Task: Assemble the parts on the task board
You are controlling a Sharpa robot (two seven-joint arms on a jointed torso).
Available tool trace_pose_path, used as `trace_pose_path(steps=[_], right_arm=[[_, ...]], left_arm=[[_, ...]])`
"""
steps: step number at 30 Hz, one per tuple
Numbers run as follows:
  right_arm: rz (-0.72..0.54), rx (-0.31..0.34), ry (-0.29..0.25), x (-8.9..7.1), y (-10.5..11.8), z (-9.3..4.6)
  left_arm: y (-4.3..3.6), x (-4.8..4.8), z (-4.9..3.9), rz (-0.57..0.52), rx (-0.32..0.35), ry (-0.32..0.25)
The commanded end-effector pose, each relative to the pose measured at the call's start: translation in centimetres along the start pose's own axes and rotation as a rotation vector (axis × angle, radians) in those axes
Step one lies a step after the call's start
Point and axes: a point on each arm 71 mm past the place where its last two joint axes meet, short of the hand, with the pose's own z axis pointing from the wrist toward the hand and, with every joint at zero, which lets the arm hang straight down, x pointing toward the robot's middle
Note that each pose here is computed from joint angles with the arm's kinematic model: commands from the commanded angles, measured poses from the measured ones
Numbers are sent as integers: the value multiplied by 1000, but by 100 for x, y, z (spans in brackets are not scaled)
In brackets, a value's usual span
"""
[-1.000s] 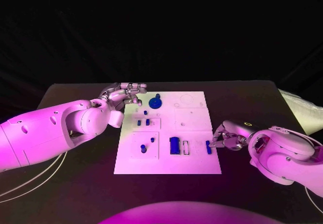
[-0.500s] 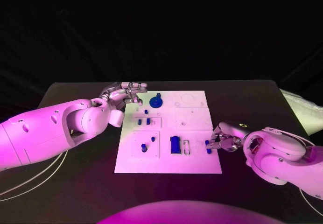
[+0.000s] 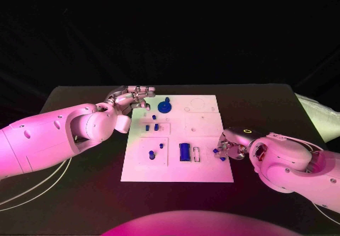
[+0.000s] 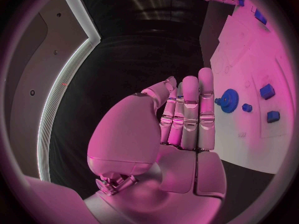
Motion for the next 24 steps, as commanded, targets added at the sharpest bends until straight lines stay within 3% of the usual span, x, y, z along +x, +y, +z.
trace_pose_path(steps=[1,9,14,18,24], right_arm=[[-130,25,123,198,-25,3],[-179,23,149,225,-1,20],[-166,21,123,207,19,25],[-89,23,97,186,32,14],[131,43,68,124,35,-19]], left_arm=[[-4,24,2,-2,6,22],[-2,26,0,-3,2,24],[-1,30,-1,-2,1,26],[-1,30,-1,0,1,27],[-1,33,-1,0,1,28]])
